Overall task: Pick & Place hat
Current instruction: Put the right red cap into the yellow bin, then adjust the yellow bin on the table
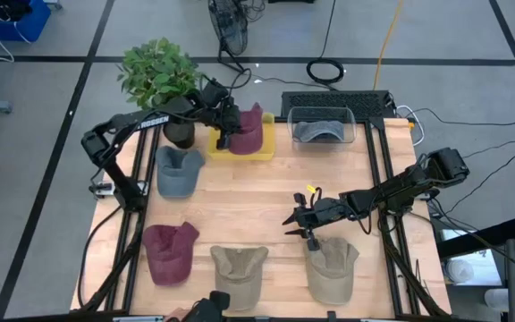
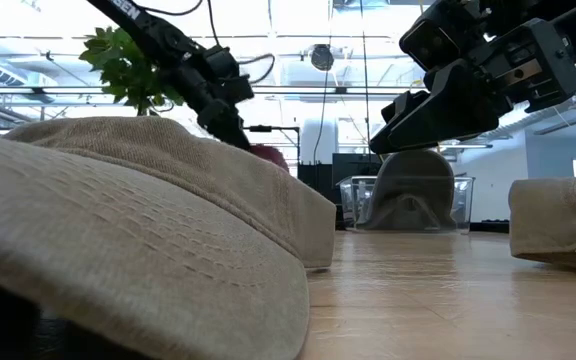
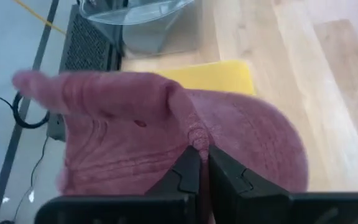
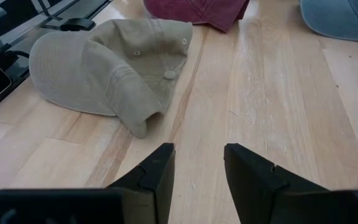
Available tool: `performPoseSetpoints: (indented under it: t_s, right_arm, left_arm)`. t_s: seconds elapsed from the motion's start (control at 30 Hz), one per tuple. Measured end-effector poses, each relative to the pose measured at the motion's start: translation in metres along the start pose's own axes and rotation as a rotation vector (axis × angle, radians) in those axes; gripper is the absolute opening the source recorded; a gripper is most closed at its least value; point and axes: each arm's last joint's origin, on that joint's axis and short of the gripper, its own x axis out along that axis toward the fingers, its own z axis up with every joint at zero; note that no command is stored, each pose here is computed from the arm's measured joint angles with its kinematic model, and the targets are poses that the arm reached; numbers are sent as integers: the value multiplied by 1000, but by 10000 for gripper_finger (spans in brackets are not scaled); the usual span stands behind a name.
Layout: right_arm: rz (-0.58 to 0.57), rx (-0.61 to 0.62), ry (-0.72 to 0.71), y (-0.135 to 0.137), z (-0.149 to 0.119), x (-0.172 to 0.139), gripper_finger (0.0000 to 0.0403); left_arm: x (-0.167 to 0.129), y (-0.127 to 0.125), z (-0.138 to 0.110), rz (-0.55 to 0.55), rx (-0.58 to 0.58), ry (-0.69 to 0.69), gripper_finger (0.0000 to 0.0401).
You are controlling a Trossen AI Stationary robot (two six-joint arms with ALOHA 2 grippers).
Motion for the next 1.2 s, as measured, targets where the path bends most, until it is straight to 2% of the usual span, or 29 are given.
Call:
performPoseSetpoints:
  t_s: [0.23, 0.47, 0.7, 1.03, 1.2]
  right_arm:
    - [-1, 3, 2, 0, 0, 0, 125]
    - [-3, 3, 3, 0, 0, 0, 125]
    - [-45, 3, 10, -1, -1, 0, 125]
    - [-46, 11, 14, -1, -1, 0, 125]
    - [-46, 11, 14, -1, -1, 0, 125]
  left_arm:
    - [22, 4, -16, -43, -40, 60, 8]
    - [42, 2, -21, 27, -28, 153, 59]
    - [43, -2, -15, 62, -15, 160, 81]
    - [45, -7, -11, 96, -57, 175, 81]
    - [32, -19, 1, 78, -44, 180, 77]
